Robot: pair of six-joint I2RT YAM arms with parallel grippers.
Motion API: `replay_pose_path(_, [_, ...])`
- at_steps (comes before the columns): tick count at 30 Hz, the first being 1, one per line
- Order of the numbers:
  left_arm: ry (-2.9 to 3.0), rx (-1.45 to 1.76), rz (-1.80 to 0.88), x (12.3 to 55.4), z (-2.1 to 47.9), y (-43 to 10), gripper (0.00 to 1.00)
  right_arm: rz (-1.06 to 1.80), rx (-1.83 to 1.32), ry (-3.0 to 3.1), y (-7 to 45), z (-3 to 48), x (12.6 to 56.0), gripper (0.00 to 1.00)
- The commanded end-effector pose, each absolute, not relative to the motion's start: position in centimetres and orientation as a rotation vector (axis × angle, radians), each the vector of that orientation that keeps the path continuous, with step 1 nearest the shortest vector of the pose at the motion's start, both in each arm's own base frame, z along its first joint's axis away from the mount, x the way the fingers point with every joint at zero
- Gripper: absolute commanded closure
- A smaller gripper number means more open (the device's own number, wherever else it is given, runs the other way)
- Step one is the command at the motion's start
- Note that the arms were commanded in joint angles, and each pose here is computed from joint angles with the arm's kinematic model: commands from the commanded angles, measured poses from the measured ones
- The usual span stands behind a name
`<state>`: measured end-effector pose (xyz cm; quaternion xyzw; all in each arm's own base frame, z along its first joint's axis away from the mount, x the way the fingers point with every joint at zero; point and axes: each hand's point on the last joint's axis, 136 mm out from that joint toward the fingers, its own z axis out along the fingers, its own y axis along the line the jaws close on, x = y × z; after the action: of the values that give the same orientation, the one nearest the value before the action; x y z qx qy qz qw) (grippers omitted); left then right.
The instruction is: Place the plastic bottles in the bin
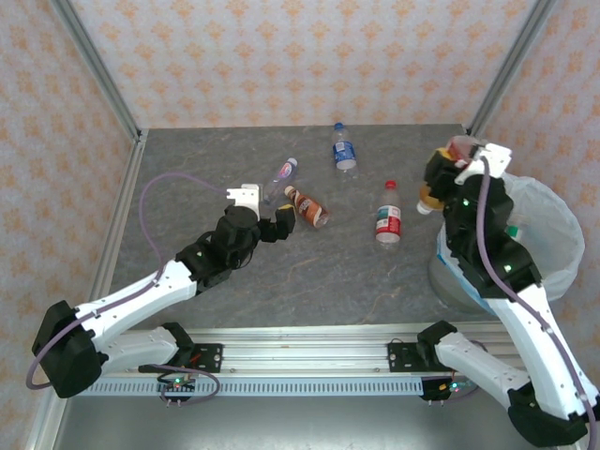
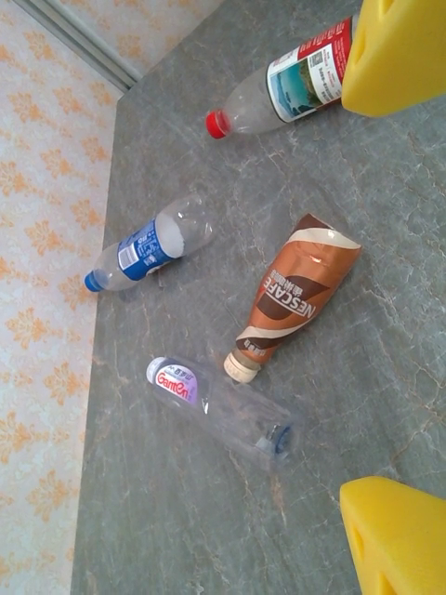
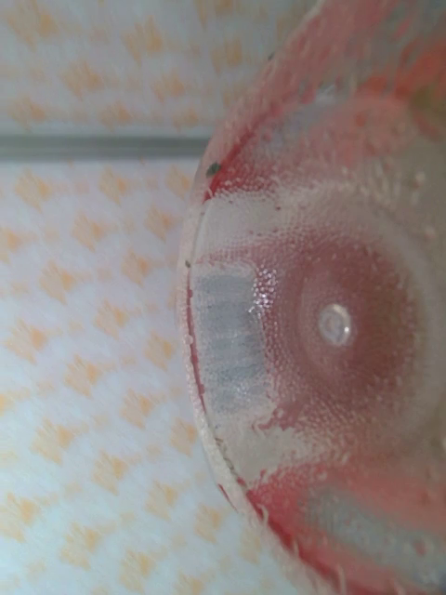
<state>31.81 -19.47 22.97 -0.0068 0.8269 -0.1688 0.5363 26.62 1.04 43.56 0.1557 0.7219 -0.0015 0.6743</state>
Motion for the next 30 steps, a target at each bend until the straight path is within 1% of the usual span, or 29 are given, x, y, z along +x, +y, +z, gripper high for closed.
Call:
replay_pose_path(1, [1.948, -0.073, -0.386, 32.4, 23.3, -18.8, 0.00, -0.142, 0.445, 1.533, -2.7, 45.6, 24.2, 0.49])
replay_pose_path(8, [1.962, -0.087, -0.383, 32.8, 22.9, -18.8, 0.00, -0.336, 0.515, 1.499, -6.5, 46.1, 22.0, 0.49])
replay_pose_path(10, [1.963, -0.099, -0.382, 32.9, 22.8, -18.7, 0.00, -0.391, 0.554, 1.502, -7.6, 45.8, 21.5, 0.51])
replay_pose_path(19, [1.976, -0.154, -0.356, 33.1, 22.3, -17.6, 0.00, -0.521, 0.661, 1.587, -10.9, 42.2, 21.5, 0.51])
replay_pose_path(26, [1.984, -0.173, -0.344, 33.1, 22.0, -17.0, 0.00, -0.371, 0.774, 1.722, -12.7, 37.8, 23.6, 0.50])
replay_pose_path(30, [1.991, -0.190, -0.336, 33.0, 21.7, -16.7, 0.00, -0.296, 0.808, 1.800, -12.5, 35.0, 25.5, 0.45])
